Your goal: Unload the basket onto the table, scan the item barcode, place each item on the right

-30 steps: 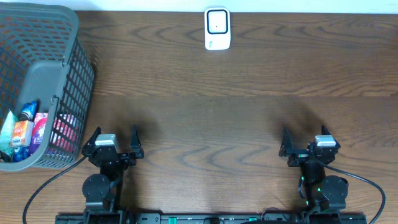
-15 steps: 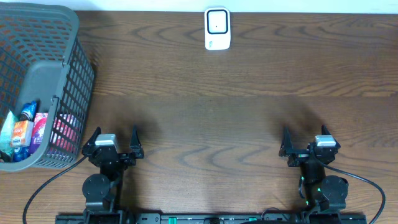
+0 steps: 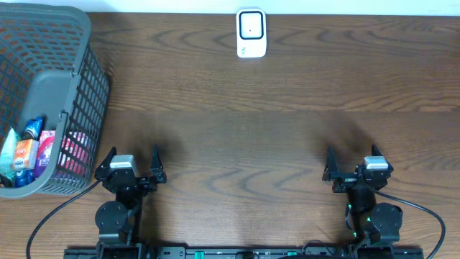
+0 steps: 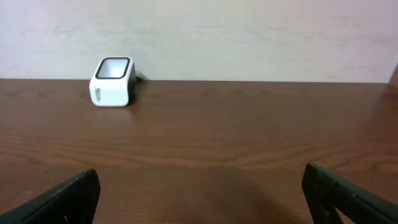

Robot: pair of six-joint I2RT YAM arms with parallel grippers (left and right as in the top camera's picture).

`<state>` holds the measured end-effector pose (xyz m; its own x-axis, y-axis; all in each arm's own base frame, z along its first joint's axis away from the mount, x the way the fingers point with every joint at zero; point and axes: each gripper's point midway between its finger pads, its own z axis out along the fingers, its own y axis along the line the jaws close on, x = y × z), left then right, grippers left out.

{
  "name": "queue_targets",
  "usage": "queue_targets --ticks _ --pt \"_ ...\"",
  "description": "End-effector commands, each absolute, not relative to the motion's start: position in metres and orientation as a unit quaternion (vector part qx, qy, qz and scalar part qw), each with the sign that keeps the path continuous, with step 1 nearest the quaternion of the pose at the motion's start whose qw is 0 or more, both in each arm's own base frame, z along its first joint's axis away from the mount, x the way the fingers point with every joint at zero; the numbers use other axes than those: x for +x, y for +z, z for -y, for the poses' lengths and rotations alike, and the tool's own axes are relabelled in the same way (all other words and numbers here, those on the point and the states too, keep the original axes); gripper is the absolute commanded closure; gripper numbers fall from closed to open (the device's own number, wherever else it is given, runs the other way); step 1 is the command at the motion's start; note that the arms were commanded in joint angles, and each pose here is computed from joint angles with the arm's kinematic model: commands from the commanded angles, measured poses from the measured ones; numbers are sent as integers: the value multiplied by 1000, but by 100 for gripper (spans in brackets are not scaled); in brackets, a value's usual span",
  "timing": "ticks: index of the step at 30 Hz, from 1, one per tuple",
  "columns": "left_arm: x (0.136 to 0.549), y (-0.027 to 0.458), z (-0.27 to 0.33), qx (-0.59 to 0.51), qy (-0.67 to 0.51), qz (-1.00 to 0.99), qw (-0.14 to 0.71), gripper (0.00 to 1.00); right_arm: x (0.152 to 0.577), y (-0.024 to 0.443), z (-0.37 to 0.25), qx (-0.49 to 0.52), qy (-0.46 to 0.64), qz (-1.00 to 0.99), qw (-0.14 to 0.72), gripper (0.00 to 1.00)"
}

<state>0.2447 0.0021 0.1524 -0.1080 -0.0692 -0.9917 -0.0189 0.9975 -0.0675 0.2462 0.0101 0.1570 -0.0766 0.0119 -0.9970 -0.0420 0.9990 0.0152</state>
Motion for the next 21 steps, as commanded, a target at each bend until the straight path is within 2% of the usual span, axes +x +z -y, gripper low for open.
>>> queue_targets --ticks 1,21 --pt "244 136 -8 -38 -2 -760 649 2 246 156 -8 -3 21 -734 679 1" --pt "244 134 -8 -38 -2 -762 647 2 246 156 -8 -3 21 -734 679 1"
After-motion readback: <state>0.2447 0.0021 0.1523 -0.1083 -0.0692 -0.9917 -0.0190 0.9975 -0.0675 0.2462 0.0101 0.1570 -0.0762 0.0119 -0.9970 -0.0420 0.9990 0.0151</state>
